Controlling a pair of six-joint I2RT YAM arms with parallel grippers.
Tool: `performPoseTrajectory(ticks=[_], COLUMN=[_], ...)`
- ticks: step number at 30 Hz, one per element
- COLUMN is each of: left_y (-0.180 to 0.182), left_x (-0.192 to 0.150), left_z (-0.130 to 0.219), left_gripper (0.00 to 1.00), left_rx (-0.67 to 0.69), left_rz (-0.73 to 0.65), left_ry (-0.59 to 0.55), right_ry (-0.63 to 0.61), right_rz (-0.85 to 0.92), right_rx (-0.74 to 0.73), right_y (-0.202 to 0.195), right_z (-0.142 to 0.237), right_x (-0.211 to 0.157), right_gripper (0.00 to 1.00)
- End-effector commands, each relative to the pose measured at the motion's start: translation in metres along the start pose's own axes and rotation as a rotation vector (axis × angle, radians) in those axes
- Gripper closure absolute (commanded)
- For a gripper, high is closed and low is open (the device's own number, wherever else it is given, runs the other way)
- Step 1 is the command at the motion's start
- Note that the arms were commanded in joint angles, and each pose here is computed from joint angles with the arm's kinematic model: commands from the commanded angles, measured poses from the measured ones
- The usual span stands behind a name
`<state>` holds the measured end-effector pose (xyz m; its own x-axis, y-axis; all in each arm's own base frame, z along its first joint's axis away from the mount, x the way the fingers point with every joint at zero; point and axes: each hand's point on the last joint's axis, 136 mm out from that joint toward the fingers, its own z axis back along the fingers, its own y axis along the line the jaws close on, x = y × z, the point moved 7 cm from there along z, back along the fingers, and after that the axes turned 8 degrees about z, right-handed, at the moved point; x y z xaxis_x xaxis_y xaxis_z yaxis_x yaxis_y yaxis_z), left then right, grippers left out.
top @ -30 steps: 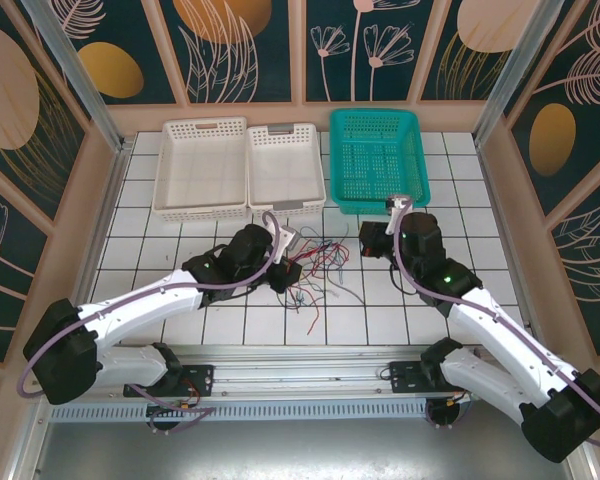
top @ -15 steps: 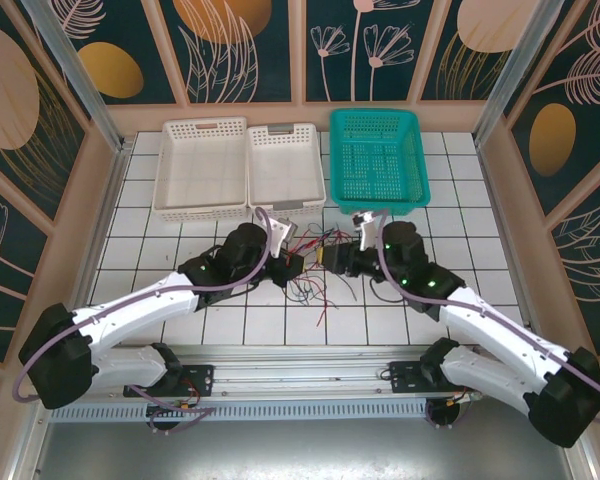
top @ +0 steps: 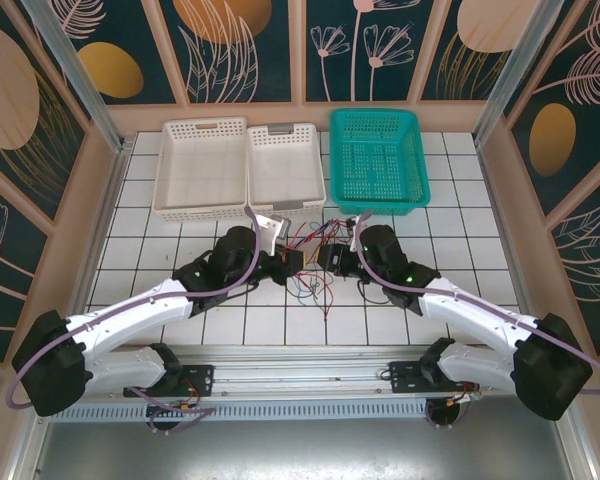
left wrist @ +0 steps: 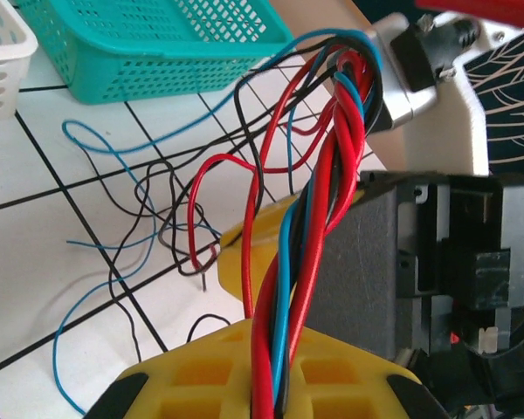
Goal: Untangle the cables
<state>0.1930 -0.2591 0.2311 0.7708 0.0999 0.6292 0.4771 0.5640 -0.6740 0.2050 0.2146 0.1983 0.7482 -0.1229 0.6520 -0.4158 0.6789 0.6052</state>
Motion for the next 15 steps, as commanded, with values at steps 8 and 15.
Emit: performPoseTrajectory(ticks=[8,15], left_y=[-0.011,-0.018], left_x=[0.006,0.009], left_z=[0.010,0.015], left_gripper=[1.00,1.00], left_rx=[-0.078,-0.127], left_rz=[0.002,0.007], left_ry=[-0.051,-0.067], right_ry=[-0.207,-0.183], right_rz=[-0.036,-0.078], right_rx=[-0.072,-0.111], right_y=[-0.011,-0.025], right_z=[0.024,0.012], right_x=[0.022,0.018], right_gripper=[0.67,0.69])
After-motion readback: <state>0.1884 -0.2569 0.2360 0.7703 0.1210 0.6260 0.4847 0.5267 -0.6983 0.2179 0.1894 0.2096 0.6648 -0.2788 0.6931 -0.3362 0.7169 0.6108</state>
